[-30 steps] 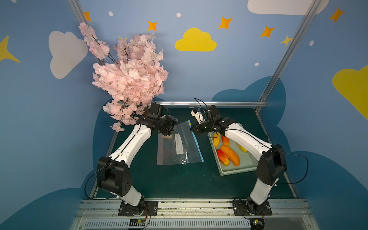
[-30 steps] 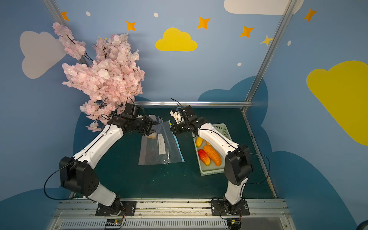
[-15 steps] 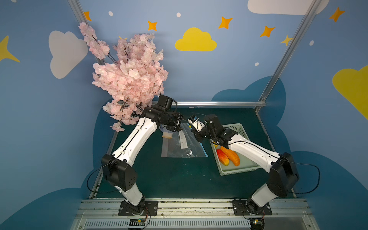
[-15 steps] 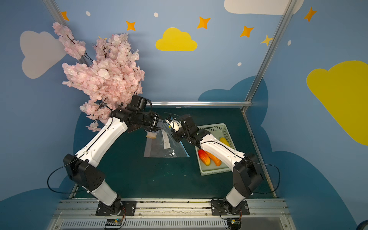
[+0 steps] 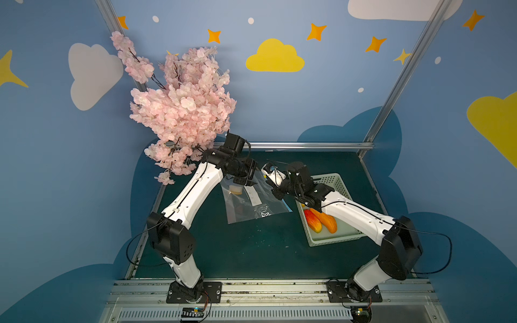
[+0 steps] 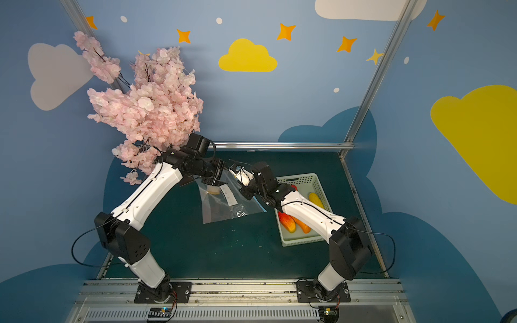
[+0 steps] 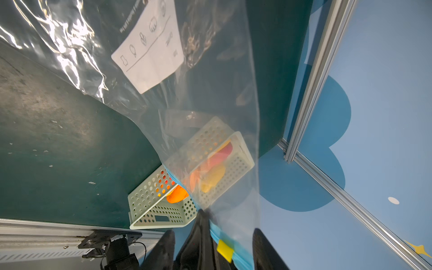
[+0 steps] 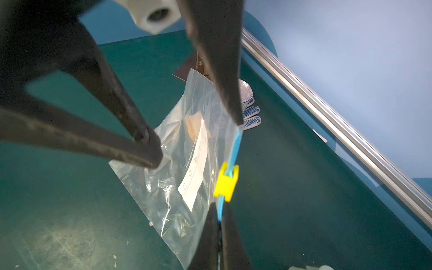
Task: Place the mango in a zip-top bag and seal the zipper
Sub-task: Pick up the zipper food storage bag at the center of the board, then unzip the zipper on the zipper food storage bag.
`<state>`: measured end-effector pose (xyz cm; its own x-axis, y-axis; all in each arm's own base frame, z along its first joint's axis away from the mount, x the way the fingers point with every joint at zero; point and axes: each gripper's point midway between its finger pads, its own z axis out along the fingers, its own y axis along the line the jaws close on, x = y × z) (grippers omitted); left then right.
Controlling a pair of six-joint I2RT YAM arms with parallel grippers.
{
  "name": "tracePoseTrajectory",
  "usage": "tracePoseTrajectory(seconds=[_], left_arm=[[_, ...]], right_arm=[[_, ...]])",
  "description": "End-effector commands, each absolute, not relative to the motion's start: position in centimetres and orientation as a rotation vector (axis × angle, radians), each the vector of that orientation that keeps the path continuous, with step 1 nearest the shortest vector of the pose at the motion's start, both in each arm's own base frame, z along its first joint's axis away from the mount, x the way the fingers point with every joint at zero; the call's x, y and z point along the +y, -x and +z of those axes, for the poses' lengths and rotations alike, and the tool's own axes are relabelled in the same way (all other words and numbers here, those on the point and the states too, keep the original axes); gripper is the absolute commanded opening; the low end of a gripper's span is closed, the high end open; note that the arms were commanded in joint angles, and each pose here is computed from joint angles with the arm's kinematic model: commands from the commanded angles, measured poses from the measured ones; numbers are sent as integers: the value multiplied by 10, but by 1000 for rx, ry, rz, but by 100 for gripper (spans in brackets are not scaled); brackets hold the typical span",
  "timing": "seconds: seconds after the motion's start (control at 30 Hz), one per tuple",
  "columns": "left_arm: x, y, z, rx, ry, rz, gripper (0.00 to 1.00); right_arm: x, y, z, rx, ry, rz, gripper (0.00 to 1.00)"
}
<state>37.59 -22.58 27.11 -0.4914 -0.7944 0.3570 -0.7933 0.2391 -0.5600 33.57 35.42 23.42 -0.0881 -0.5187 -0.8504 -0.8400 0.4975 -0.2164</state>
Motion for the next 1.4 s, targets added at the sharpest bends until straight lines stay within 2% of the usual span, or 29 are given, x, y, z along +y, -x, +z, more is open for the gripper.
tracePoseTrajectory(seconds=[0.0, 0.33, 0.6, 0.77, 0.83, 0.93, 1.07, 1.13, 1.23, 1.37], left_arm=[[-210, -363, 288, 2434, 1589, -1048, 55], [-226, -362, 266, 2503, 1652, -1073, 52], [-222, -365, 258, 2501, 1647, -1038, 23], [-219, -361, 254, 2505, 1661, -1031, 15], [-219, -362, 253, 2501, 1661, -1039, 3], [-218, -363, 255, 2482, 1656, -1053, 3], [-217, -362, 258, 2483, 1642, -1060, 3], [-217, -361, 260, 2490, 1633, -1064, 3], [-216, -358, 259, 2501, 1629, -1053, 3], [-216, -357, 258, 2508, 1624, -1047, 3]], right_arm=[[355, -325, 249, 1674, 1177, 398, 0], [365, -319, 257, 1618, 1206, 393, 0], [367, -315, 260, 1602, 1208, 402, 0], [368, -315, 263, 1588, 1199, 407, 0], [369, -315, 265, 1584, 1198, 409, 0], [369, -315, 265, 1592, 1188, 413, 0], [370, -307, 270, 1582, 1190, 460, 21], [370, -306, 273, 1575, 1190, 467, 28], [370, -307, 280, 1555, 1189, 456, 32], [376, -304, 287, 1521, 1228, 477, 32]])
